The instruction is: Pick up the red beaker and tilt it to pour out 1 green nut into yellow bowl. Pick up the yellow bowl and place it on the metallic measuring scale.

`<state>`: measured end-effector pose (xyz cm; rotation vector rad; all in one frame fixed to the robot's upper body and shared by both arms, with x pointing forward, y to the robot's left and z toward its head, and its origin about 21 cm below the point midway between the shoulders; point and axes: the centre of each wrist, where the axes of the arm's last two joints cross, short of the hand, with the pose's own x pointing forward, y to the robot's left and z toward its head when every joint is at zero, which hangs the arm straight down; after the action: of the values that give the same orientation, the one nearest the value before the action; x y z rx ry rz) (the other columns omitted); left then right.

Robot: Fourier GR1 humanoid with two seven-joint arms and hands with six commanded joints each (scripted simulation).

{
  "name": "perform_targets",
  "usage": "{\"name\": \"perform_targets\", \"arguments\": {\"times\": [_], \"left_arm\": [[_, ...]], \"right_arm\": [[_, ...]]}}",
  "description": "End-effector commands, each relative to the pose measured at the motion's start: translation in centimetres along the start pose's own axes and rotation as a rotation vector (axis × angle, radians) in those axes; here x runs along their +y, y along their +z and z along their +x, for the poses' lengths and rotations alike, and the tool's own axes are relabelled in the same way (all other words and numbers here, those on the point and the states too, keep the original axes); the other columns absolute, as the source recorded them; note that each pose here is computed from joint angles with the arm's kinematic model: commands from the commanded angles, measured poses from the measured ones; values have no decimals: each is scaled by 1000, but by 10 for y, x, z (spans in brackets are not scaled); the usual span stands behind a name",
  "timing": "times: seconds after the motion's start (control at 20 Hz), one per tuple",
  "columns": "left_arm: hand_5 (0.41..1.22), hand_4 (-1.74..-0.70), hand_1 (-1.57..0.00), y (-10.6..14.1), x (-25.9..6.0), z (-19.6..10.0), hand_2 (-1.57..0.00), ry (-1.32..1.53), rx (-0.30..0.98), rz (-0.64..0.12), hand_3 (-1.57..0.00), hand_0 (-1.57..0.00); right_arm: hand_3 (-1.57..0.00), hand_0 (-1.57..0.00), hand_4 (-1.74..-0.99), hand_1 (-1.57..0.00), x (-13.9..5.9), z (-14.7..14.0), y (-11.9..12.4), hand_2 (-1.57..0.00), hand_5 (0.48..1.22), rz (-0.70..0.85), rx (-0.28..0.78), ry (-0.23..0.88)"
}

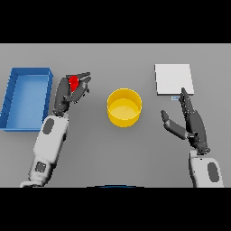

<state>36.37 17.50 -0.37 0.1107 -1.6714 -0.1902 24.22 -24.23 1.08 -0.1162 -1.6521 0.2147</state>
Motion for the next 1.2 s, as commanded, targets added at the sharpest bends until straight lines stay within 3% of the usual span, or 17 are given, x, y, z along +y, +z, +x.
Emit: {"name": "perform_targets", "arguments": {"times": [0.0, 0.15, 0.3, 0.55, 0.65, 0.95, 1.15], "left_arm": [[1211, -1500, -1548, 0, -1, 4, -1548, -5, -18, -8, -1529, -1549], [1216, -1496, -1559, -6, 8, 26, -1559, -97, -52, -25, -1549, -1560], [1174, -1616, -1565, -6, 9, 44, -1565, -205, -70, -72, -1560, -1565], [1140, -1616, -1565, -15, 2, 58, -1565, -297, -53, -107, -1560, -1565], [1126, -1661, -1567, -19, 0, 65, -1567, -392, -72, -140, -1564, -1567], [1145, -1720, -1570, -33, -22, 94, -1570, -844, -133, -301, -1569, -1570], [1190, -1732, -1571, -40, -28, 104, -1571, -1103, -146, -450, -1570, -1571]], "right_arm": [[1, 1, -1294, 1, 1, -3, 2, 1, 662, 4, -2, 8], [1, 1, -1289, 1, 1, -4, 1, 1, 664, 11, -4, 18], [1, 1, -1277, 1, 3, -4, 3, 1, 664, 19, -14, 11], [1, 1, -1277, 1, 0, -1, -1, 1, 679, 15, 6, 14], [1, 1, -1273, 1, 3, -1, 1, 1, 686, 10, -4, 11], [1, 1, -1284, 1, 3, 1, 2, 1, 692, 16, -3, 11], [1, 1, -1290, 1, 3, 0, 5, 1, 695, 17, 0, 33]]}}
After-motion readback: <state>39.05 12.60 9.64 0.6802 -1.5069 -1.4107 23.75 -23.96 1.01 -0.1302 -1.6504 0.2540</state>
